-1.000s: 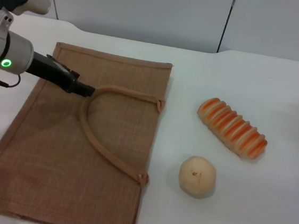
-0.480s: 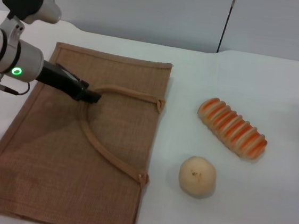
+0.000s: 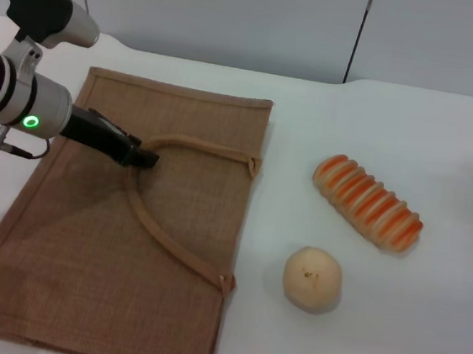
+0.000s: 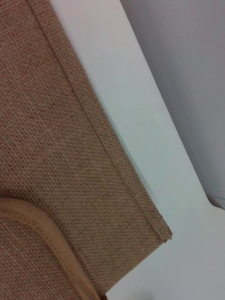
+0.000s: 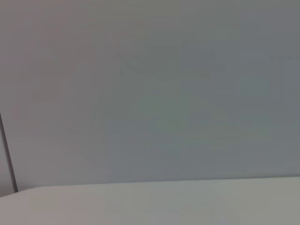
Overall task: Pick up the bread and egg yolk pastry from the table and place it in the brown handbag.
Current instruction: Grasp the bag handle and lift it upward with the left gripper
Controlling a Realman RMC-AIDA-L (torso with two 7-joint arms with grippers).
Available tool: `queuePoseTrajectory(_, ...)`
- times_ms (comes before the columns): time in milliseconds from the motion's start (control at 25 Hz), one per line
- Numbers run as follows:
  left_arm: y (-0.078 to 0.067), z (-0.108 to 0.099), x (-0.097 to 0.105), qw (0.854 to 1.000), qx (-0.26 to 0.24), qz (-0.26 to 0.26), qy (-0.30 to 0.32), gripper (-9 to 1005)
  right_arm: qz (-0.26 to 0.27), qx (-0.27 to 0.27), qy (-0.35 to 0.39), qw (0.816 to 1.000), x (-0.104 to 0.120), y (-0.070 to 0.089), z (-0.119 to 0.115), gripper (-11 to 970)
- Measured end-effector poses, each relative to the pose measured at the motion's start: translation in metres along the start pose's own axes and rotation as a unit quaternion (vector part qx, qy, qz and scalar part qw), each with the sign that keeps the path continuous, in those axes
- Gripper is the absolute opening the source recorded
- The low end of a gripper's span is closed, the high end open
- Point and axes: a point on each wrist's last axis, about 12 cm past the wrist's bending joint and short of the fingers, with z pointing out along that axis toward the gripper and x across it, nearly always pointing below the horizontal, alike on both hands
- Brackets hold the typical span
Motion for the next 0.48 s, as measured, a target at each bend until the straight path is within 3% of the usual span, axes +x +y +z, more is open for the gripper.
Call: queuePoseTrajectory(480,-0.0009,0.0058,0.0003,1.000,-0.007,-0.013,0.000,340,0.000,-0.002,-0.001,1.000,-0.0016,0.0018,0.0015,789)
